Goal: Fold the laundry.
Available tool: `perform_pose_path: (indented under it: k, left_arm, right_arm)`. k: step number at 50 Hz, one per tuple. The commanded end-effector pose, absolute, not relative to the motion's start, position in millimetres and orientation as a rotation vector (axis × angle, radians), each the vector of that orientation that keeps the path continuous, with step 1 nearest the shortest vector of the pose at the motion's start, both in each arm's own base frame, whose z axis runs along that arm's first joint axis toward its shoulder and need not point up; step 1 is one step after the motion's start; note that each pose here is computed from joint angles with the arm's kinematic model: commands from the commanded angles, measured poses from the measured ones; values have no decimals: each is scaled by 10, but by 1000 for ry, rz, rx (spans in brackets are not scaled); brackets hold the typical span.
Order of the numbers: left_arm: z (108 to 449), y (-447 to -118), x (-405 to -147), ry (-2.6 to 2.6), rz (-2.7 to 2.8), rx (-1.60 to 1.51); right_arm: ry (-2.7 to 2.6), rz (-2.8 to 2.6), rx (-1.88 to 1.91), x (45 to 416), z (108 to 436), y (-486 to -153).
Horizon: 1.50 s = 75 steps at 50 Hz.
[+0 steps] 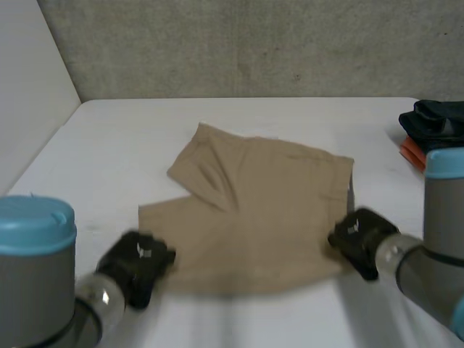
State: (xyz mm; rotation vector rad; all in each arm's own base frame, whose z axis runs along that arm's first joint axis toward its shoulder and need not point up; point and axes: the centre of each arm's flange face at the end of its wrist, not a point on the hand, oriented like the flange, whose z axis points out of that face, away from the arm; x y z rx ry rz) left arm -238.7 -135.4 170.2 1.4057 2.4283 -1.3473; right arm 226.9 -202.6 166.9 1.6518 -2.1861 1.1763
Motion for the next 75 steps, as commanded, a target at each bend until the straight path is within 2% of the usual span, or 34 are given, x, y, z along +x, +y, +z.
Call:
perform_pose_path:
  k: [1,3,6,13,18,19,24,27,34,40,45,49,52,58,61,68,75]
  left_arm:
    - [1695,-625,-2165,2476,-903,1695]
    - [1726,-551,-2155,2438,-877,1761]
    - [1771,-623,-2217,2392,-952,1775]
    - [1946,-1303,-2639,2266,-1428,1601]
    - [2038,-1879,-2961,2135,-1748,1442]
    - [2013,-2061,-3058,2097,-1818,1397]
    - [1830,-2525,-3328,1999,-1953,1322]
    - [1711,-2807,-3480,1920,-2023,1283]
    - [1502,-3314,-3751,1687,-2149,1207]
    - [1316,-3613,-3857,1625,-2194,1152]
    - [1262,-3681,-3886,1621,-2216,1135]
    - [1255,-3577,-3921,1639,-2230,1157]
    - [1421,-3459,-3891,1645,-2256,1153]
    - [1750,-3241,-3768,1627,-2325,1106]
    - [1788,-3157,-3699,1650,-2314,1108]
    - [1861,-2934,-3519,1714,-2281,1117]
    - [1759,-2808,-3458,1787,-2251,1137]
  right_arm:
    - [-2162,870,1877,2029,1700,-1454]
    - [-2166,864,1882,1988,1760,-1379]
    - [-2173,894,1862,1980,1794,-1406]
    - [-2166,1072,1829,2089,1831,-1581]
    - [-2141,1285,1615,2243,1672,-2116]
    - [-2131,1307,1582,2261,1661,-2183]
    - [-2041,1408,1387,2298,1649,-2571]
    - [-1985,1458,1305,2356,1533,-2840]
    - [-1874,1574,1162,2471,1331,-3286]
    - [-1724,1746,1078,2669,1239,-3531]
    - [-1675,1767,1012,2695,1211,-3625]
    - [-1694,1792,948,2653,1335,-3627]
    - [-1727,1842,898,2613,1536,-3555]
    - [-1989,1824,980,2446,1845,-3155]
    - [-2212,1784,987,2351,1908,-2957]
    - [-2594,1593,1011,2104,1716,-2623]
    - [-2562,1673,1007,2065,1519,-2625]
